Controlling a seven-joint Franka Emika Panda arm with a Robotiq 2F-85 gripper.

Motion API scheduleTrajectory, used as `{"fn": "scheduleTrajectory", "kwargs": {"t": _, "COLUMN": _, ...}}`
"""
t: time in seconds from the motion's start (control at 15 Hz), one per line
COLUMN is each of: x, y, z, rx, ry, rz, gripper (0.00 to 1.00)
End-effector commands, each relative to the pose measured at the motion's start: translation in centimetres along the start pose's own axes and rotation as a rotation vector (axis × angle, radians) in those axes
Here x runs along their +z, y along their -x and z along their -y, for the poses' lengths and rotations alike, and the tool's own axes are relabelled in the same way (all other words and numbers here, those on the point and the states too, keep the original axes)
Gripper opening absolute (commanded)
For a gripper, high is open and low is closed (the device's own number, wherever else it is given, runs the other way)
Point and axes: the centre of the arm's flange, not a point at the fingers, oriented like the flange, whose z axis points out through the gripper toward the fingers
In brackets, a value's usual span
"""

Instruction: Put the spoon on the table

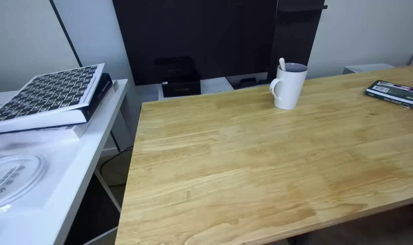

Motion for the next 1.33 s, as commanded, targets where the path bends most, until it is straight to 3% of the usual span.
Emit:
{"fn": "scheduleTrajectory", "kwargs": {"t": 0.0, "x": 0.0, "y": 0.0, "z": 0.0, "rx": 0.000, "ry": 0.000, "rz": 0.000, "gripper": 1.00}}
{"fn": "scheduleTrajectory", "kwargs": {"t": 0.6, "x": -0.3, "y": -0.6, "z": -0.5, "rx": -0.004, "ry": -0.003, "rz": -0.005, "gripper": 1.00}}
{"fn": "scheduleTrajectory", "kwargs": {"t": 1.07, "x": -2.1, "y": -9.4, "z": -7.9, "rx": 0.006, "ry": -0.097, "rz": -0.018, "gripper": 1.00}}
{"fn": "scheduleTrajectory", "kwargs": {"t": 1.27, "x": -2.4, "y": -14.7, "z": -11.2, "rx": 0.028, "ry": -0.063, "rz": -0.003, "gripper": 1.00}}
